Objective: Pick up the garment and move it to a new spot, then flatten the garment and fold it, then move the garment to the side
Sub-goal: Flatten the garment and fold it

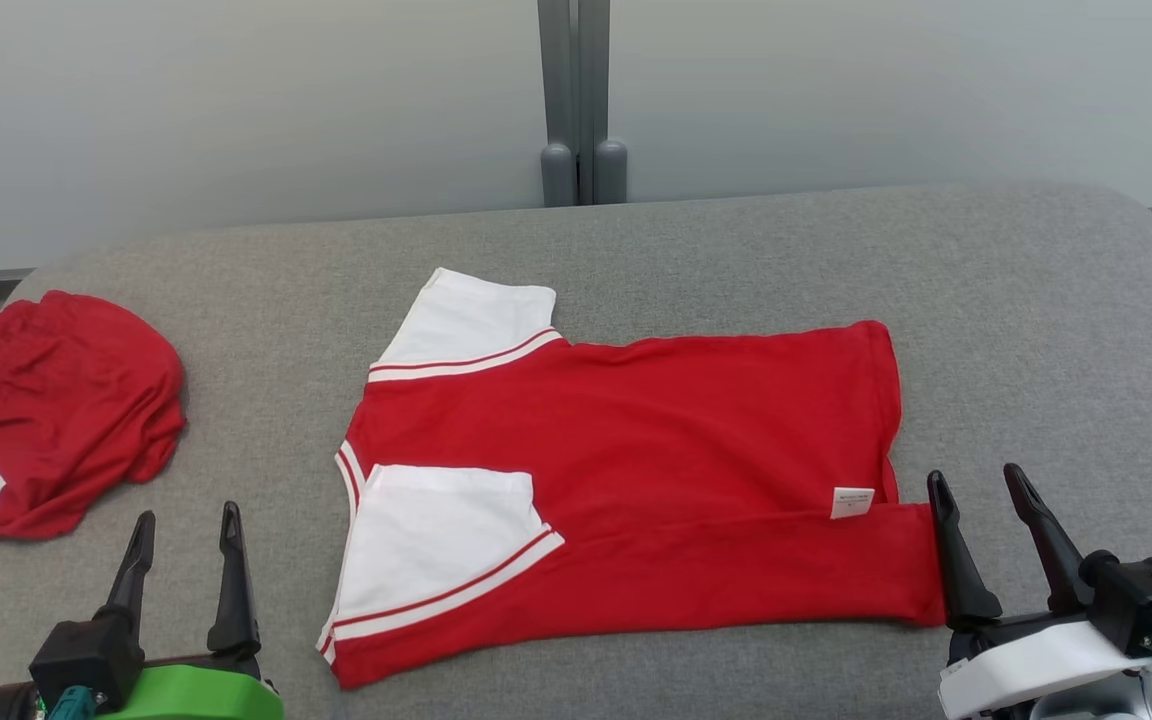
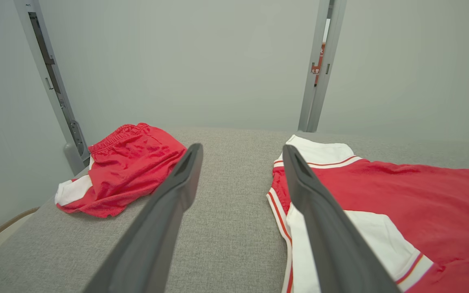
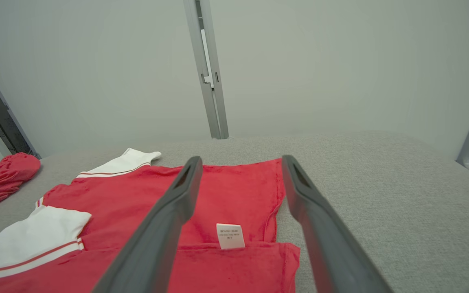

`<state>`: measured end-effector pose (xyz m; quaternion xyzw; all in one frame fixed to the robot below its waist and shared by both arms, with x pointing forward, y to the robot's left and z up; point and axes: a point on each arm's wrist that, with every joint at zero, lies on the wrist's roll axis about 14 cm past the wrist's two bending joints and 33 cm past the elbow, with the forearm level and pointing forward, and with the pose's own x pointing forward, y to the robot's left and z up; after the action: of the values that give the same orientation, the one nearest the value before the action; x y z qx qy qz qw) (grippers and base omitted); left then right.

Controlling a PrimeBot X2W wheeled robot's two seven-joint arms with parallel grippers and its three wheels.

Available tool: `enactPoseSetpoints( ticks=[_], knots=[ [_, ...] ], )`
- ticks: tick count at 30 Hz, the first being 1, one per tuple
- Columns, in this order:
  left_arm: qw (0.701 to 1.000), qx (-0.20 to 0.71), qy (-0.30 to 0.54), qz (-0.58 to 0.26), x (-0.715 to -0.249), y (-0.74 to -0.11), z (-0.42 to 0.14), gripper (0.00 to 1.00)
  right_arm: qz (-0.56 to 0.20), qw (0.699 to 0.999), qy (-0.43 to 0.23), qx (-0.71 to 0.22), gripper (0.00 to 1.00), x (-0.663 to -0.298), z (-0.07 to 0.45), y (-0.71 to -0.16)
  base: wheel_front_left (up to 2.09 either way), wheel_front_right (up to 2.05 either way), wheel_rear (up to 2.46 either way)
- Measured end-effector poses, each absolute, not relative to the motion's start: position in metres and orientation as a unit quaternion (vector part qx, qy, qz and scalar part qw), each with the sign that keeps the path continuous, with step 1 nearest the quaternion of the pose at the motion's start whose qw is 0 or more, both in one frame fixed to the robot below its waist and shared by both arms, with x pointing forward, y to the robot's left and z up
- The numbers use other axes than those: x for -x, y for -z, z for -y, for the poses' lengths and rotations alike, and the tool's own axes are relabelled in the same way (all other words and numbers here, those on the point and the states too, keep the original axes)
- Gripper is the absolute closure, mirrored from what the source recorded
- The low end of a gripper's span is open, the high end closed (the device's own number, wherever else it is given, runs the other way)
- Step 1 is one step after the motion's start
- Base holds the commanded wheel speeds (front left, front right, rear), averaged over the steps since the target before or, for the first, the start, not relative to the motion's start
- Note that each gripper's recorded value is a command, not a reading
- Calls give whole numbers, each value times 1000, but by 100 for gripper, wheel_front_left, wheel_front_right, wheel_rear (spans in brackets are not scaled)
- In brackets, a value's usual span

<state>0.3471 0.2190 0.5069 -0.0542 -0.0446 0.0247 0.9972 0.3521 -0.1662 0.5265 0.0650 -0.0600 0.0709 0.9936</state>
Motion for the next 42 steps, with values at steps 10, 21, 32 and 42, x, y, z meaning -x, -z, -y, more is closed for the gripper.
enactPoseSetpoints(
  ticks=[10, 21, 32, 42],
  knots=[
    [997, 55, -27, 40, -347, -504, -219, 0, 56, 994, -70, -61, 0, -352, 166, -525, 0, 0, 0],
    [997, 55, -28, 37, -347, -501, -218, 0, 51, 995, -68, -59, 0, -352, 167, -522, 0, 0, 0],
    [998, 37, -3, 53, -378, -517, -215, 0, 71, 994, -72, -28, 0, -378, 172, -539, 0, 0, 0],
    [993, -21, 53, 104, -476, -577, -206, 0, 102, 990, -90, 42, 0, -461, 184, -586, 0, 0, 0]
  ],
)
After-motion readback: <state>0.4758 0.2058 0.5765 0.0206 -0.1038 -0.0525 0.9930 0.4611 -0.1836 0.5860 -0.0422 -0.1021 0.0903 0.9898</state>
